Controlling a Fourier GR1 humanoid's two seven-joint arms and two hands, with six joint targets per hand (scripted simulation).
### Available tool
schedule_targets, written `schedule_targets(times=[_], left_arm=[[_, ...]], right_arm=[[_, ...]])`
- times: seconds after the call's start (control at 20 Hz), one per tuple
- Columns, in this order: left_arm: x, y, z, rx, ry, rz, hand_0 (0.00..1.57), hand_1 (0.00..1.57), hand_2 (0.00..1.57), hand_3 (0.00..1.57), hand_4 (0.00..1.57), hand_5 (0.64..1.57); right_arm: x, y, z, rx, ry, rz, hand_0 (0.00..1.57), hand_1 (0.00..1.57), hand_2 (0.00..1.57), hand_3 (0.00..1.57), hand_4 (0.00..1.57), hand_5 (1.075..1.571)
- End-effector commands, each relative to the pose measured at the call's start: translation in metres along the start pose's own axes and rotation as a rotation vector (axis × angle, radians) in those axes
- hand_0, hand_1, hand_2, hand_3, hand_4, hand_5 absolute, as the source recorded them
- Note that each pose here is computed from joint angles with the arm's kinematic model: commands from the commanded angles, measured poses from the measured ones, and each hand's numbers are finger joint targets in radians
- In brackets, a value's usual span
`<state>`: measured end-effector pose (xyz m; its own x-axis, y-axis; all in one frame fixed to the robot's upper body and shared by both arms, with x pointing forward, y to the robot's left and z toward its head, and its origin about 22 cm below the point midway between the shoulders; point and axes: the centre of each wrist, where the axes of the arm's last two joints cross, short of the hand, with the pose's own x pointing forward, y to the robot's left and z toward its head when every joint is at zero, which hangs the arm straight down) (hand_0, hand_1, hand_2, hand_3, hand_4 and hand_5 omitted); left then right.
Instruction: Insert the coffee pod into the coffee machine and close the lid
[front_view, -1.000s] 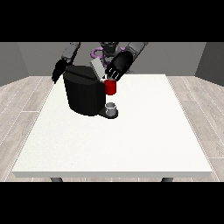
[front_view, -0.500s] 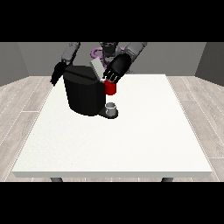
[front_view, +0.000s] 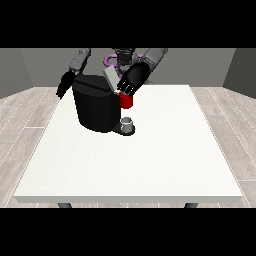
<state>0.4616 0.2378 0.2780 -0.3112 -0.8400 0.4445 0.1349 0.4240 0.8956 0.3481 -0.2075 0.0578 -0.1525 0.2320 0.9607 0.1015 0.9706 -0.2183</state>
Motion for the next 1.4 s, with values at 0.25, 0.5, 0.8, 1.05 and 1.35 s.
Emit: schedule_targets(times=[0.25,0.5,0.8,1.05,1.35], left_arm=[[0.02,0.007,-0.005,0.031,-0.016,-0.023,1.19,1.19,1.21,1.17,0.36,1.571],[0.011,0.006,-0.001,0.056,-0.027,-0.129,1.21,1.21,1.23,1.13,0.0,1.571],[-0.012,-0.005,0.005,0.055,-0.004,-0.202,1.16,1.16,1.18,1.05,0.0,1.571],[-0.018,-0.014,0.003,0.046,-0.009,-0.142,1.12,1.12,1.14,0.98,0.0,1.571],[-0.01,-0.006,0.001,0.117,-0.063,-0.121,1.25,1.25,1.21,0.96,0.0,1.571]], right_arm=[[-0.017,-0.018,-0.001,0.011,0.025,-0.016,0.0,0.0,0.0,0.0,0.0,1.571],[0.001,-0.015,-0.011,-0.027,-0.007,0.001,0.0,0.0,0.0,0.0,0.14,1.571],[-0.004,-0.02,-0.003,-0.016,-0.011,0.01,0.0,0.0,0.0,0.0,0.15,1.571],[-0.003,-0.023,-0.001,-0.012,0.009,0.004,0.0,0.0,0.0,0.0,0.0,1.571],[0.006,-0.009,-0.003,-0.004,0.014,0.015,0.0,0.0,0.0,0.0,0.0,1.571]])
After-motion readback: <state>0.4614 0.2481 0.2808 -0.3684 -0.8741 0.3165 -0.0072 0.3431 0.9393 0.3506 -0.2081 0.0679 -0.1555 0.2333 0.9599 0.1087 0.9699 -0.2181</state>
